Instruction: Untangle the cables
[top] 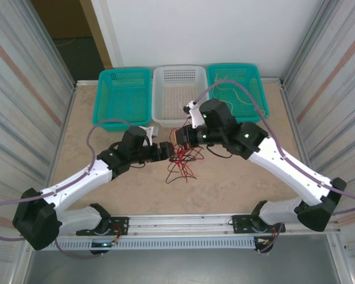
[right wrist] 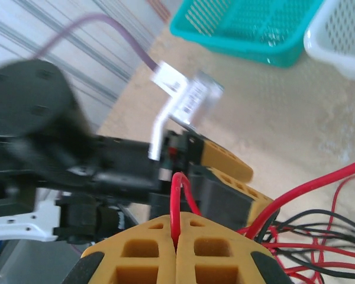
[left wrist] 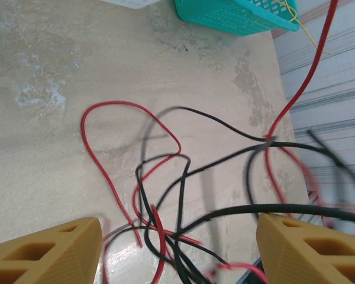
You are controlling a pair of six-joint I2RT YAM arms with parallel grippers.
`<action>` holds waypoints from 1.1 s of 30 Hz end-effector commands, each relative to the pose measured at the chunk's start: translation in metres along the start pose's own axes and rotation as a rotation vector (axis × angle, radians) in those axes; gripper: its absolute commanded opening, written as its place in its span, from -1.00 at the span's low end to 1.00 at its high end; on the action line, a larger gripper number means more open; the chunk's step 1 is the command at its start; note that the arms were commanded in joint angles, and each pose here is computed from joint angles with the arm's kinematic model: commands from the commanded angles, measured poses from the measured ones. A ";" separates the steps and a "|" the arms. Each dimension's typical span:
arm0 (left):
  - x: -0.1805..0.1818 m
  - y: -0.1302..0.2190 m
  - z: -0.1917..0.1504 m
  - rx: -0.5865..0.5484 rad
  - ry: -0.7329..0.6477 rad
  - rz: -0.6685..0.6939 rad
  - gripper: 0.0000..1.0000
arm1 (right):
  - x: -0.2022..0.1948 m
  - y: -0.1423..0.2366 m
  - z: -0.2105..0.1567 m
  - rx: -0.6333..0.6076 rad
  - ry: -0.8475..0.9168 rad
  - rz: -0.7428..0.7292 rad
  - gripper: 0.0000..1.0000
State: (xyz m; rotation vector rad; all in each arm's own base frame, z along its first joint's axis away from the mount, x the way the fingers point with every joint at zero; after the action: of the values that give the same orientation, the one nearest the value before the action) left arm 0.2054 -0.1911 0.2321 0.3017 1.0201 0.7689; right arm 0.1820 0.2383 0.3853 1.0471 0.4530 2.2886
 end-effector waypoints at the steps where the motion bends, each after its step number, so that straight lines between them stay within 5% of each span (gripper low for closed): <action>1: -0.002 -0.002 -0.002 0.014 -0.001 -0.017 0.39 | 0.020 0.045 0.018 -0.126 0.068 0.067 -1.00; 8: 0.004 0.006 -0.012 0.013 0.004 0.011 0.37 | 0.007 0.074 0.030 -0.211 0.020 0.072 -1.00; 17: -0.040 0.068 0.013 -0.216 -0.123 -0.179 0.80 | -0.021 0.043 0.017 -0.126 -0.063 0.067 -1.00; 29: -0.085 0.069 0.044 -0.243 -0.318 -0.384 0.50 | -0.027 0.015 0.012 -0.025 -0.082 0.101 -1.00; 33: -0.087 0.059 0.050 -0.240 -0.348 -0.348 0.29 | -0.027 0.012 0.012 -0.015 -0.079 0.110 -1.00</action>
State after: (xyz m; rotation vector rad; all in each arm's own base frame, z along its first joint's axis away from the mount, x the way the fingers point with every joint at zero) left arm 0.1959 -0.1988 0.3282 0.0720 0.7123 0.5409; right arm 0.2019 0.2088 0.3799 1.1604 0.3770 2.2901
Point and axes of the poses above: each hand's point on the last joint's axis, 136 mm out from that joint toward the fingers, its own y axis back along the fingers, its own x axis along the line the jaws close on, z = x × y, the point moved 10 cm from there along y, back along the fingers, and after that the axes turned 3 degrees about -y, right-handed, at the moved point
